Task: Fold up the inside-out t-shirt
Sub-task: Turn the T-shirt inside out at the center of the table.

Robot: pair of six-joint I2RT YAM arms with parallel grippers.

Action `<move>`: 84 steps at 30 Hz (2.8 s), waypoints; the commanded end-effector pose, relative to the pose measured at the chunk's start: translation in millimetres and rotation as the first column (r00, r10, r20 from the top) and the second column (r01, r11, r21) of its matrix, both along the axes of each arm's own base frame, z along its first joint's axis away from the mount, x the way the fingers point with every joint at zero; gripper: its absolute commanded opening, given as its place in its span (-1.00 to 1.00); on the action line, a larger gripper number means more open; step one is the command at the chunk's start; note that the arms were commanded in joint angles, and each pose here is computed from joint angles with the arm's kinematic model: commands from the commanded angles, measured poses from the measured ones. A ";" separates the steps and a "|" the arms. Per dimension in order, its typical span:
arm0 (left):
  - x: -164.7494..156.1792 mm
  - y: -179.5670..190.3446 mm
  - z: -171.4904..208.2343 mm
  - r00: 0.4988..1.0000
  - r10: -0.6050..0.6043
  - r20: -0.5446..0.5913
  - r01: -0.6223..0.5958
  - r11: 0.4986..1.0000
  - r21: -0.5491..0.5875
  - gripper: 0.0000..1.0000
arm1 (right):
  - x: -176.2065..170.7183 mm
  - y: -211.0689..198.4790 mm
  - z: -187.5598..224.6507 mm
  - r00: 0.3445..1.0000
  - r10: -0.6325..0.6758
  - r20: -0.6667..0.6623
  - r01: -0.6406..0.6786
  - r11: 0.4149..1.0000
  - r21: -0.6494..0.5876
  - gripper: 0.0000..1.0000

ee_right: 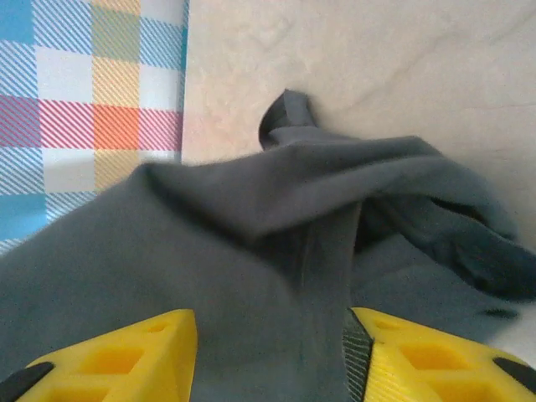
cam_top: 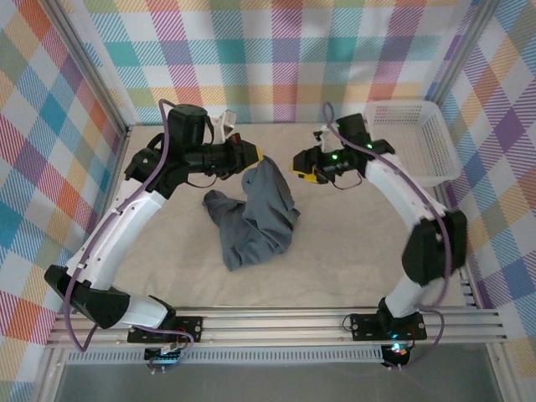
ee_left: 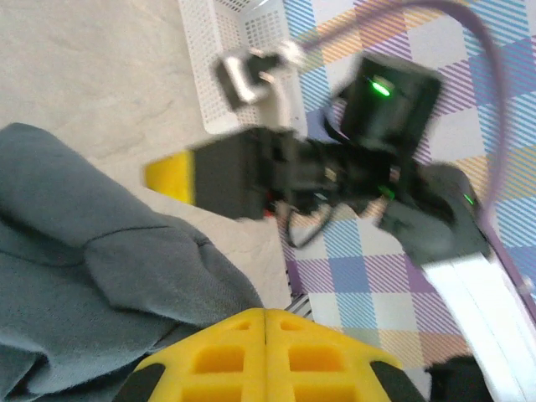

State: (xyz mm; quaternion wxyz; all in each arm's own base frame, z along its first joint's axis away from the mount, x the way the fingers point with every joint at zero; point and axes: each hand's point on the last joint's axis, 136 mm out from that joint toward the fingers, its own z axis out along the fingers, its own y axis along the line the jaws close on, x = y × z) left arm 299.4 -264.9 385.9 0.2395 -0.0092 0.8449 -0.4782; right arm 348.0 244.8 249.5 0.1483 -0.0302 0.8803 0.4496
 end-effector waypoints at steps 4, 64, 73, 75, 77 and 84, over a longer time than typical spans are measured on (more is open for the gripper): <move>4.3 6.9 -11.6 0.996 0.061 -0.066 -0.061 0.998 0.003 -1.00 | -63.1 8.7 93.8 0.918 -0.111 0.381 0.071 0.991 0.116 -0.02; -5.3 -3.0 4.9 0.965 -0.178 0.191 0.226 0.937 -0.268 -1.00 | -63.5 -2.9 26.5 0.725 0.121 0.678 -0.071 0.992 -0.100 0.52; -9.5 -2.8 11.6 0.959 -0.193 0.208 0.237 0.948 -0.214 -1.00 | -50.0 44.6 63.1 0.609 0.244 0.755 -0.256 0.961 -0.104 0.57; -6.4 -0.5 13.0 0.965 -0.164 0.202 0.206 0.956 -0.208 -1.00 | -52.9 56.4 62.9 0.633 0.260 0.729 -0.320 0.946 -0.059 0.28; -1.9 3.5 14.0 0.972 -0.131 0.195 0.170 0.964 -0.204 -1.00 | -64.9 68.0 64.8 0.654 0.298 0.695 -0.404 0.915 -0.012 0.00; 26.0 24.3 -11.1 0.982 -0.034 0.183 0.057 0.990 -0.126 -1.00 | -109.0 70.6 87.8 0.706 0.335 0.624 -0.501 0.859 0.105 -1.00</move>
